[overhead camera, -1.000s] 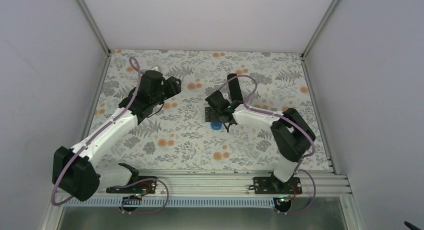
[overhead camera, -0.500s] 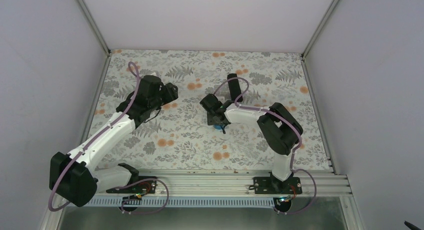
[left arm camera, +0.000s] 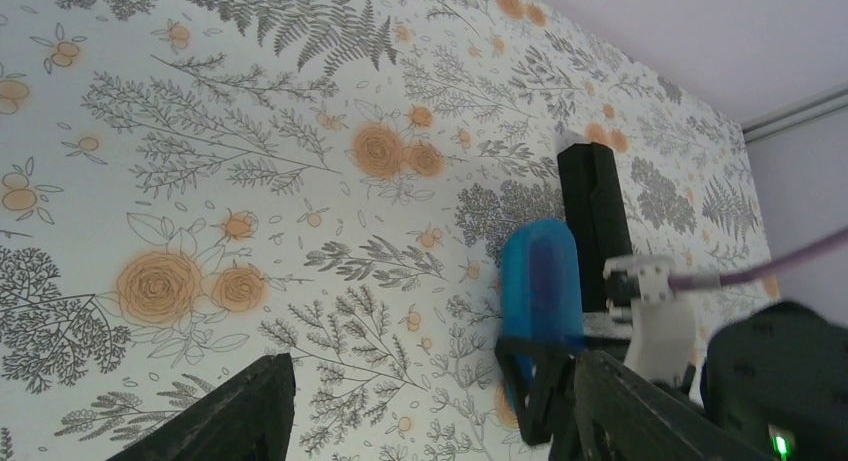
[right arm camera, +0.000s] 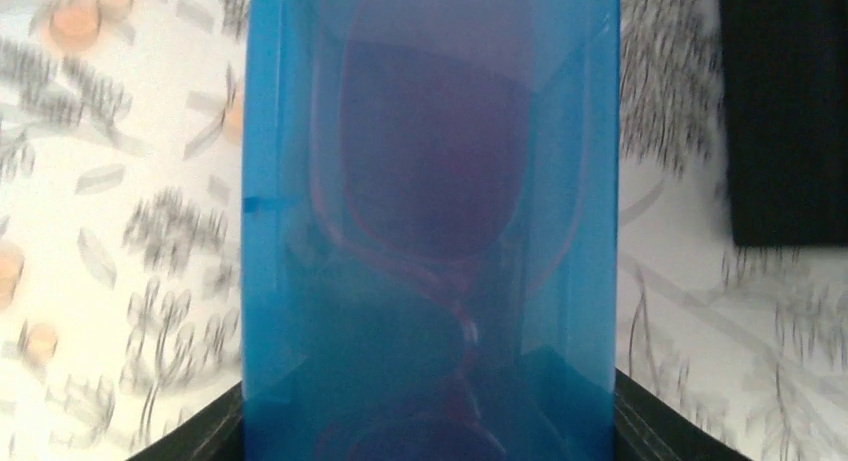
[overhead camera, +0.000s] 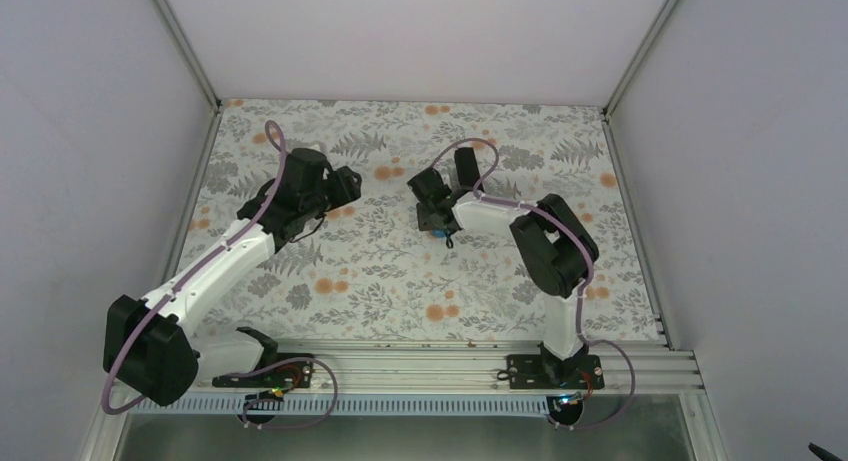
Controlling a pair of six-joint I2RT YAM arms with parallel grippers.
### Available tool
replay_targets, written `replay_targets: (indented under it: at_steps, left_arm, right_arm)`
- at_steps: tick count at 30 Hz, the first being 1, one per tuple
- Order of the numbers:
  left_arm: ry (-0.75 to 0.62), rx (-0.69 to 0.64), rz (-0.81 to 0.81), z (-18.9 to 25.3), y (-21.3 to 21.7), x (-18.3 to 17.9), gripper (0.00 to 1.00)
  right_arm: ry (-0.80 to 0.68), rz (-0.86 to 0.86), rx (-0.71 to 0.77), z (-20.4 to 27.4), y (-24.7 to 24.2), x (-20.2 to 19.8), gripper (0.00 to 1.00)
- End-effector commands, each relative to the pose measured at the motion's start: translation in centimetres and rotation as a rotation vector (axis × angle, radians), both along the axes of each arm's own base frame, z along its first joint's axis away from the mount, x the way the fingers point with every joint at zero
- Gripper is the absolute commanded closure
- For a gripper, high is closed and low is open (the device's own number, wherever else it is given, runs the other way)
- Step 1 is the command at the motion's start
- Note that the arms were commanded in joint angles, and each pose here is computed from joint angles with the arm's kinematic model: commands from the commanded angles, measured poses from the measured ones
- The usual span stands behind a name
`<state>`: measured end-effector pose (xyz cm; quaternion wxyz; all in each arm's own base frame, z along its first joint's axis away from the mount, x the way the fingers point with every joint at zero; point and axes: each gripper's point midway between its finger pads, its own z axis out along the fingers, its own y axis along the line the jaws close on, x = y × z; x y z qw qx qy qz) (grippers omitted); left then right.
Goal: Organize the sunglasses
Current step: Move the sunglasses case at the center of the board.
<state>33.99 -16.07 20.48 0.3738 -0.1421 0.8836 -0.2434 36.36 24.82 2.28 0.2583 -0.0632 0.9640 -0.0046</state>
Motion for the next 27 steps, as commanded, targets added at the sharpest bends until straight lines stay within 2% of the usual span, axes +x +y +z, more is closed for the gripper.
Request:
replay_targets:
  at_steps: [1,12,14,18,19,22,27]
  left_arm:
    - [-0.037,-0.014,-0.028,1.4,-0.6,0.6,0.31]
    - [-0.044,0.022,-0.051,1.3,-0.6,0.8,0.3]
    - [-0.05,0.038,-0.054,1.5,-0.6,1.0,0.3]
    - [-0.079,0.07,-0.055,2.7,-0.2,1.2,0.29]
    - [-0.087,0.08,-0.052,3.1,-0.1,1.2,0.26]
    - [-0.136,0.119,-0.045,5.0,0.7,1.2,0.23]
    - [-0.193,0.178,-0.009,8.0,2.4,0.4,0.17]
  right_arm:
    - [-0.087,0.041,0.009,0.5,0.3,4.7,0.4]
    - [-0.128,0.04,-0.002,0.2,-0.7,9.4,0.38]
    - [-0.131,0.064,0.025,0.8,-0.2,9.5,0.32]
    - [-0.16,0.093,0.096,3.5,0.7,9.2,0.08]
    - [-0.172,0.103,0.118,4.6,1.0,9.1,0.04]
    - [-0.21,0.137,0.161,7.8,1.4,8.8,0.0]
    - [-0.293,0.075,0.187,13.2,-1.0,6.8,0.0]
